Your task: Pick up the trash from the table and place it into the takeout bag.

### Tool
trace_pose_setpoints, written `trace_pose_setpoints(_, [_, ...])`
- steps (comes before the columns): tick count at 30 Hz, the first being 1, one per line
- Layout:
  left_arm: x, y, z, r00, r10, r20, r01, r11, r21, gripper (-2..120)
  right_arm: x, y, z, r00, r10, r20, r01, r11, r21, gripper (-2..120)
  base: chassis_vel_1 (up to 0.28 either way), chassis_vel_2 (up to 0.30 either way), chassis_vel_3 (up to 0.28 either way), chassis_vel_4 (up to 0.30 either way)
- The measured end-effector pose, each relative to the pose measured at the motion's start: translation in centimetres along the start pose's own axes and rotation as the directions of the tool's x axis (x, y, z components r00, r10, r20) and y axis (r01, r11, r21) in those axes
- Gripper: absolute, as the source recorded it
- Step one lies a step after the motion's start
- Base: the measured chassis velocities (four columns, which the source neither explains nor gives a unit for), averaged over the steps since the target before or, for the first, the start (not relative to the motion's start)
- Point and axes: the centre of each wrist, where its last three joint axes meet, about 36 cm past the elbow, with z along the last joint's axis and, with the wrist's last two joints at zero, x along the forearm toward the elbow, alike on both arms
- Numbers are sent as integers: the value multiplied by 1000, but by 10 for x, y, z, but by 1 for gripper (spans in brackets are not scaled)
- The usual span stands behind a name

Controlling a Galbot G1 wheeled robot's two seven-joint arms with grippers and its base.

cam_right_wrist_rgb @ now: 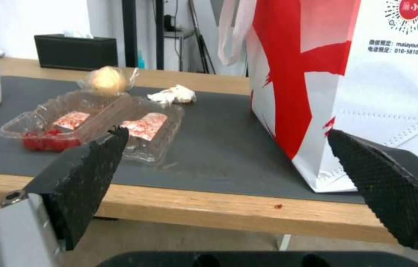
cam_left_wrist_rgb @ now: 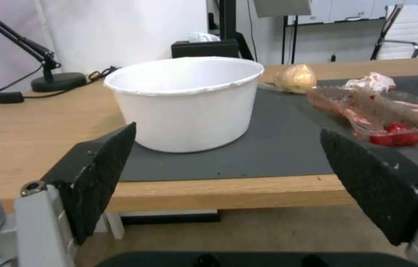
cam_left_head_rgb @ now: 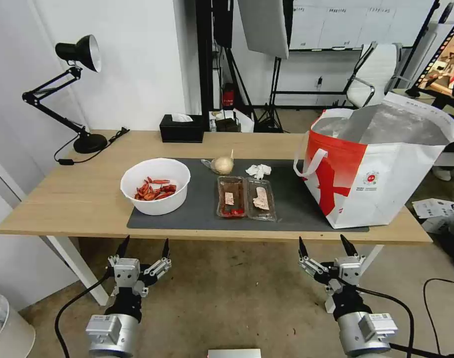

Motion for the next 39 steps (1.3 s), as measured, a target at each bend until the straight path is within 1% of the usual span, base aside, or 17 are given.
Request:
trace_pose_setpoints(11, [0, 0, 0, 1000, 0, 0, 0, 1000, 0, 100, 0, -1, 0, 1000, -1, -4, 1, 1000, 1, 100, 0, 0, 0, 0])
trace_pose_setpoints(13, [-3, 1, -4, 997, -6, -79, 11, 998, 66, 100, 4, -39, -7, 989, -61, -137, 65, 998, 27, 100, 0, 0, 0, 0])
trace_pose_setpoints(14, [-3, 1, -4, 997, -6, -79, 11, 998, 66, 100, 4, -39, -7, 989, -61, -137, 65, 998, 27, 100, 0, 0, 0, 0])
trace_pose_setpoints(16, [-6, 1, -9, 989, 3, -148, 16, 992, 129, 100, 5, -64, -17, 969, -104, -225, 114, 993, 32, 100, 0, 0, 0, 0])
trace_pose_setpoints(17, [-6, 1, -9, 989, 3, -148, 16, 992, 129, 100, 5, -64, -17, 969, -104, -225, 114, 993, 32, 100, 0, 0, 0, 0])
trace_pose_setpoints(18, [-7, 2, -13, 982, 14, -190, 19, 985, 169, 100, 5, -74, -21, 962, -131, -239, 139, 990, 20, 100, 0, 0, 0, 0])
trace_pose_setpoints(19, [-7, 2, -13, 982, 14, -190, 19, 985, 169, 100, 5, -74, -21, 962, -131, -239, 139, 990, 20, 100, 0, 0, 0, 0])
trace_pose_setpoints(20, [-9, 1, -11, 985, 24, -171, 13, 977, 212, 100, 3, -76, -23, 965, -153, -213, 157, 988, 2, 100, 0, 0, 0, 0])
trace_pose_setpoints(22, [-12, 1, -8, 993, 28, -112, 1, 968, 250, 100, 1, -76, -24, 971, -177, -158, 177, 984, -15, 100, 0, 0, 0, 0])
trace_pose_setpoints(23, [-12, 1, -8, 993, 28, -112, 1, 968, 250, 100, 1, -76, -24, 971, -177, -158, 177, 984, -15, 100, 0, 0, 0, 0])
trace_pose_setpoints(24, [-12, 0, -8, 996, 30, -90, -6, 966, 258, 100, 0, -76, -24, 973, -185, -136, 184, 983, -21, 100, 0, 0, 0, 0])
trace_pose_setpoints(26, [-12, 1, -8, 997, 32, -71, -12, 965, 263, 100, 0, -75, -23, 974, -193, -116, 191, 981, -25, 100, 0, 0, 0, 0])
trace_pose_setpoints(39, [-11, 1, -8, 998, 36, -50, -22, 965, 261, 100, 0, -74, -18, 974, -196, -111, 194, 981, -29, 100, 0, 0, 0, 0])
